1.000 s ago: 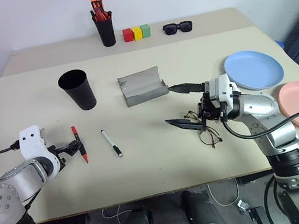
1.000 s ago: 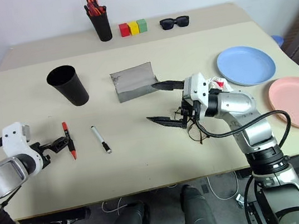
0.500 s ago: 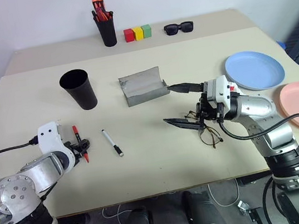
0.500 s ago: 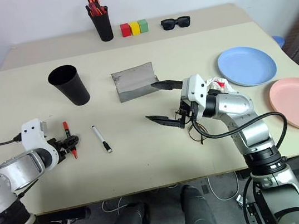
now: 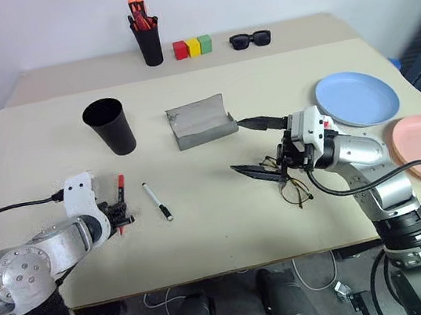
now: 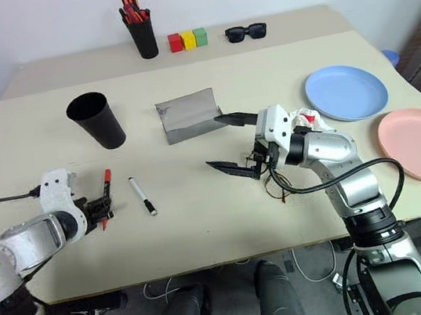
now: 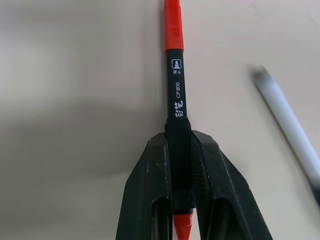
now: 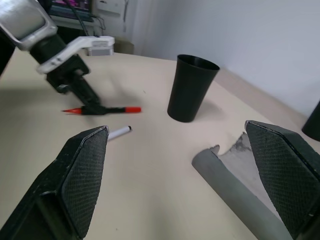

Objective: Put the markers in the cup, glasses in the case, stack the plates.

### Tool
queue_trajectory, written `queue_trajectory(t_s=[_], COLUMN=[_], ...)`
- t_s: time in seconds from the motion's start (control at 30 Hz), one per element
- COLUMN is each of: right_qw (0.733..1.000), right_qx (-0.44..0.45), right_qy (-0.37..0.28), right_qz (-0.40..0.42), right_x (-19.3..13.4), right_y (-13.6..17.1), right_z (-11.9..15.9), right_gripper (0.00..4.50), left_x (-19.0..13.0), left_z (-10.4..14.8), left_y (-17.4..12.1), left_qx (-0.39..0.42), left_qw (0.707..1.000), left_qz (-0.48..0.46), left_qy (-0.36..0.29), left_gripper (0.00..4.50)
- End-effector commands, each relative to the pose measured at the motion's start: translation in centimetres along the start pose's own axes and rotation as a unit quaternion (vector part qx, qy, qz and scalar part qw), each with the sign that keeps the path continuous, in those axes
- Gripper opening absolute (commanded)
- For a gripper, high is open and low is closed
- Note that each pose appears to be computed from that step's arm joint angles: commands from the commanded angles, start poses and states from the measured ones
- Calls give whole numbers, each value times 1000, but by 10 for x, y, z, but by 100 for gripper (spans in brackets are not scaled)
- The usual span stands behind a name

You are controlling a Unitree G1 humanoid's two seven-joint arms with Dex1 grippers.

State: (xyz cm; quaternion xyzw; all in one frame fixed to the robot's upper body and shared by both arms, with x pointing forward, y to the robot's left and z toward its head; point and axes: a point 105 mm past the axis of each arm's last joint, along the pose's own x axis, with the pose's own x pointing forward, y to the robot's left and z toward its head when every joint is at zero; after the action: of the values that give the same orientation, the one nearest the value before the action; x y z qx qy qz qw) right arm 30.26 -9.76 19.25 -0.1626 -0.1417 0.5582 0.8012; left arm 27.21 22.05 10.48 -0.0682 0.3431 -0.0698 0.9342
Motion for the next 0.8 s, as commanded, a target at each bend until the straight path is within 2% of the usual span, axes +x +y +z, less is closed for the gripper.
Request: queue_trajectory(t_s=[0.03, 0.13, 0.23, 0.33, 0.4, 0.53, 0.6, 0.67, 0.8], right_qw=[1000, 997, 991, 985, 985, 987, 987, 987, 987], right_qx=[26, 77, 121, 142, 132, 127, 126, 126, 126], right_qy=[-7, -19, -57, -96, -98, -94, -94, -94, -94], right_qz=[6, 14, -15, -36, -41, -40, -41, -42, -44], right_x=[-10, -17, -23, -21, -19, -17, -16, -15, -14], right_y=[-2, -2, -15, -23, -25, -26, -26, -26, -26], right_z=[5, 7, 12, 21, 23, 25, 25, 25, 26], right_gripper=[450, 450, 450, 450, 450, 450, 450, 450, 450], left_x=[-15, -25, -36, -54, -58, -73, -76, -78, -75], left_z=[17, 41, 72, 103, 114, 152, 174, 186, 207], left_y=[-27, -32, -42, -61, -62, -58, -44, -39, -11], left_qx=[60, 82, 100, 172, 204, 202, 161, 155, 165], left_qw=[993, 983, 961, 912, 895, 851, 838, 823, 794], left_qz=[-82, -105, -141, -176, -171, -153, -131, -129, -63], left_qy=[-56, -129, -218, -327, -358, -459, -505, -531, -582], left_gripper=[5, 5, 5, 5, 5, 5, 5, 5, 5])
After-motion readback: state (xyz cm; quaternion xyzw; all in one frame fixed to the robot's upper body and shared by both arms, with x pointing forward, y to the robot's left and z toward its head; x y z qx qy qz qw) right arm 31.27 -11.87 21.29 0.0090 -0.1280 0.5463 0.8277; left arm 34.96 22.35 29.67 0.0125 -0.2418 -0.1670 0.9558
